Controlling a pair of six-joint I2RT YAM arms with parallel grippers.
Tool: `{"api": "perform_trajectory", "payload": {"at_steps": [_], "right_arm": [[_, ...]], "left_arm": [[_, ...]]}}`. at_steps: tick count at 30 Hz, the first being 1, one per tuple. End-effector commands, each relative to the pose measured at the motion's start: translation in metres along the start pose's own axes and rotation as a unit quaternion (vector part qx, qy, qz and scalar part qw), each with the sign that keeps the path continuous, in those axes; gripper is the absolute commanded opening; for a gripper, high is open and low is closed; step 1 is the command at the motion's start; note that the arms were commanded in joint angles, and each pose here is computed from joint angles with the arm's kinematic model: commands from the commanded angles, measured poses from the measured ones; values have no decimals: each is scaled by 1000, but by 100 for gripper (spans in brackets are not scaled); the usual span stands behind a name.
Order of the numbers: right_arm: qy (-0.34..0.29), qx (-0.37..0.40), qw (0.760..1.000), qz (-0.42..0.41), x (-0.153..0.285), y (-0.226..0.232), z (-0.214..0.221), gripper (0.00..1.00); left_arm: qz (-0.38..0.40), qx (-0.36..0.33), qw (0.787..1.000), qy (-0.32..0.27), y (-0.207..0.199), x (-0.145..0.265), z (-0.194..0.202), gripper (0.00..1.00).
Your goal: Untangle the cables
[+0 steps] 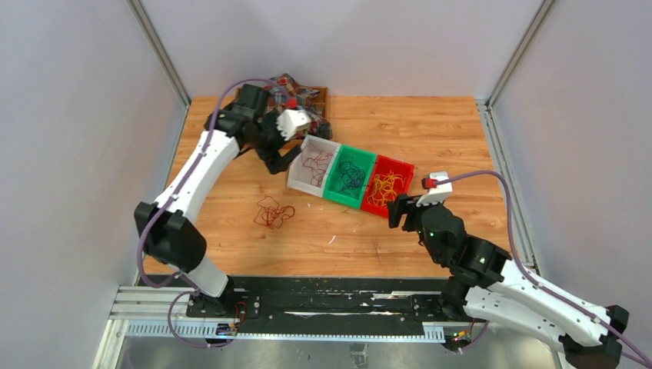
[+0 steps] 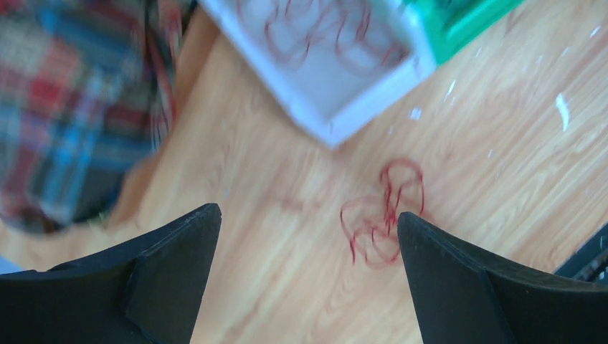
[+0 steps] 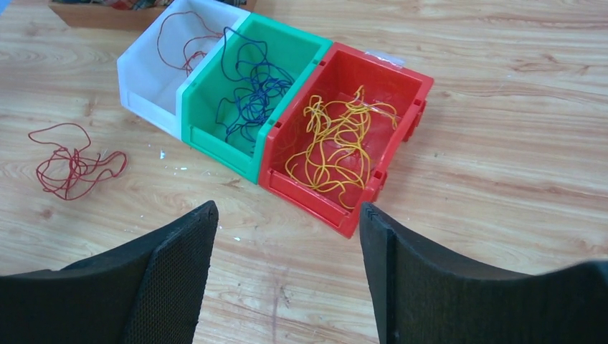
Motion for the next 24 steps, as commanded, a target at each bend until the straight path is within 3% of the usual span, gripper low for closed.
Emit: {"api": "perform_trajectory", "payload": {"at_steps": [1, 8, 15, 21, 24], "right_arm": [[-15, -10, 999, -27, -12, 25, -16, 73], [18, 7, 999, -49, -32, 51, -7, 73], [28, 0, 998, -62, -35, 55, 2, 73], [31, -1, 997, -68, -35, 56, 7, 66], [30, -2, 997, -71, -36, 58, 6, 61]], "left_arm": [[42, 41, 998, 19, -16, 10, 63, 98], [81, 95, 991, 50, -47, -17, 120, 99], [72, 79, 989, 98, -52, -44, 156, 87], [40, 62, 992, 104, -48, -59, 170, 58], [47, 68, 991, 101, -51, -62, 171, 32]]}}
Point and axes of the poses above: each gripper's point midway between its finger pads, its own x axis back along the fingers, its own y axis along the line the jaws close on, z = x × y, the point moved 3 cm from there along x, back along the fingers, and after that the axes turned 8 degrees about -x, right-handed, at the moved point
